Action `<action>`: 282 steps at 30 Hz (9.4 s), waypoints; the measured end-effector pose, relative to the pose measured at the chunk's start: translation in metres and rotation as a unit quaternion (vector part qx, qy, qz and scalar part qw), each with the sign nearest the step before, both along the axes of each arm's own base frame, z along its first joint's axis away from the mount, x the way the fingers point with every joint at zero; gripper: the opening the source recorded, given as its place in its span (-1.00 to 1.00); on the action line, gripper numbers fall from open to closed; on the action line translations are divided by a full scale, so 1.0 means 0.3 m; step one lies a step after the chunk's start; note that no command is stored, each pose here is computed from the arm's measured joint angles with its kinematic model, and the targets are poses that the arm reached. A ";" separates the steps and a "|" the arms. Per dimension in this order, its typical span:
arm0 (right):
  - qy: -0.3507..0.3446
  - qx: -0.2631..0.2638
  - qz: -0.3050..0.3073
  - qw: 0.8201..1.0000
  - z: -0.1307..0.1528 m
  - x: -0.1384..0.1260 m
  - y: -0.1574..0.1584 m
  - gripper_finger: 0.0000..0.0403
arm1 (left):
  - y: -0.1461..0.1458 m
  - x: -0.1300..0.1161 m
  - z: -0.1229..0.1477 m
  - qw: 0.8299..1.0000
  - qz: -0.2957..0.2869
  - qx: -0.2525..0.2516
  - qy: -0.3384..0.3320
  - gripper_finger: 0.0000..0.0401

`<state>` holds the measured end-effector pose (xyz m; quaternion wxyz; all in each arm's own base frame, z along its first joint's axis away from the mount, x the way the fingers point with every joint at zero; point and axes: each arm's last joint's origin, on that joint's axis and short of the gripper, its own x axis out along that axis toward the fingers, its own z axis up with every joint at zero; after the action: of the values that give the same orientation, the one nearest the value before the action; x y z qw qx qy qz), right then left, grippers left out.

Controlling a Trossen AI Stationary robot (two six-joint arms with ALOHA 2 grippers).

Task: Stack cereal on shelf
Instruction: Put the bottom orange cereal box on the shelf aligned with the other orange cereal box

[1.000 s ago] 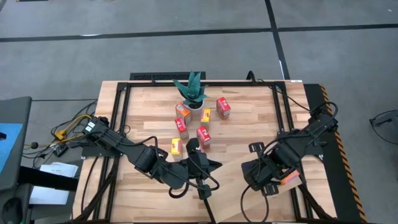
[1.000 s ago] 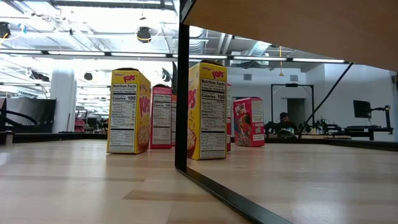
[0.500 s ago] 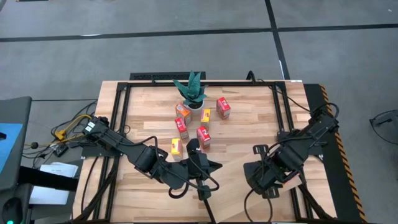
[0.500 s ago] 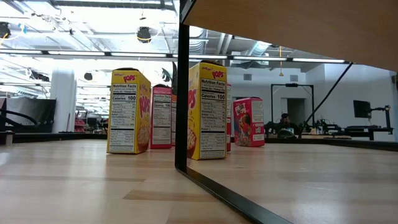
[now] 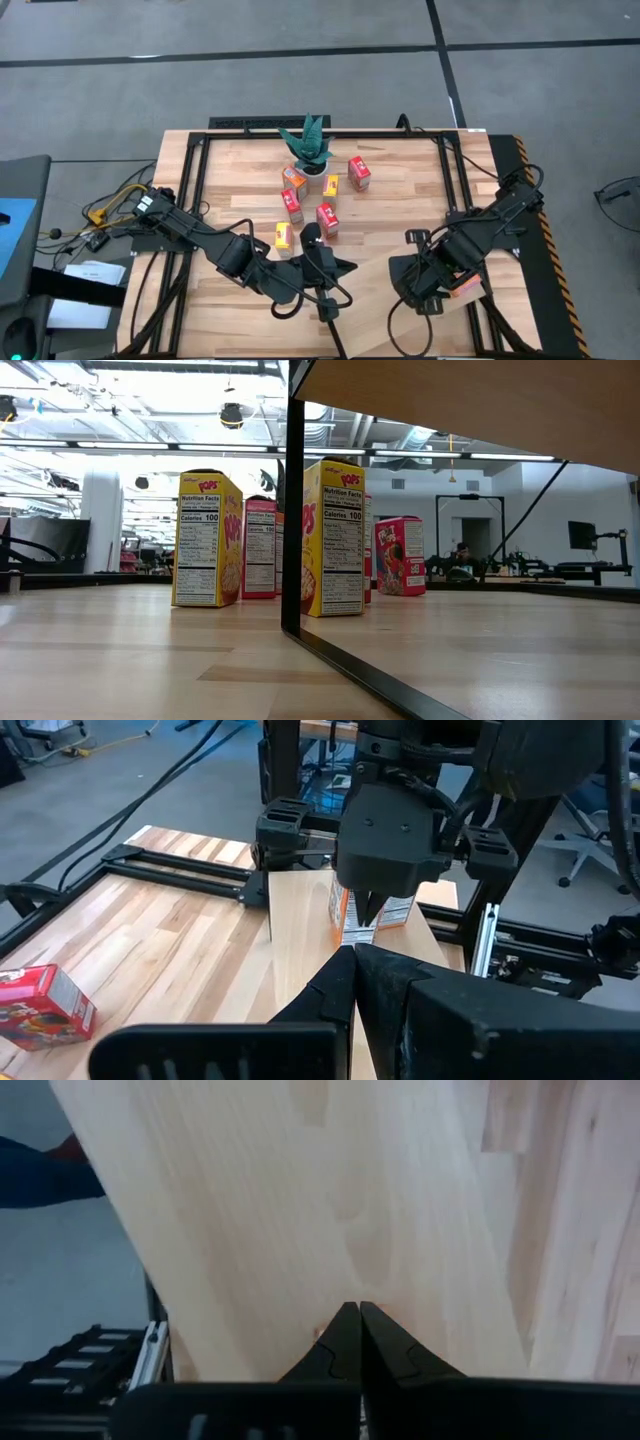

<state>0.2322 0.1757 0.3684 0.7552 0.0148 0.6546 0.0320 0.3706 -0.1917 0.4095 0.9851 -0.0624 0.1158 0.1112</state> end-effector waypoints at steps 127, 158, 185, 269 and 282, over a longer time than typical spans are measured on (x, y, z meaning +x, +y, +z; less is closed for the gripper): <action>-0.338 0.056 -0.053 0.938 0.406 -0.404 -0.187 -0.90 | 0.215 0.599 -0.390 0.996 -0.064 -0.049 -0.044 -1.00; -0.336 0.059 -0.059 0.938 0.405 -0.404 -0.185 -0.85 | 0.186 0.539 -0.353 0.983 -0.164 -0.075 0.042 -1.00; -0.337 0.055 -0.051 0.938 0.405 -0.403 -0.185 -0.91 | 0.223 0.630 -0.449 0.980 -0.177 -0.080 -0.032 -1.00; -0.337 0.058 -0.065 0.937 0.405 -0.401 -0.187 -0.89 | 0.258 0.628 -0.405 0.990 -0.112 -0.061 -0.066 -1.00; -0.337 0.059 -0.067 0.937 0.405 -0.401 -0.187 -0.84 | 0.249 0.626 -0.407 0.987 -0.130 -0.069 -0.063 -1.00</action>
<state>0.1118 0.1195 0.4899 0.9298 0.0915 0.3558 0.0235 0.5586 -0.1168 0.2875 0.9898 -0.1213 0.0683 -0.0301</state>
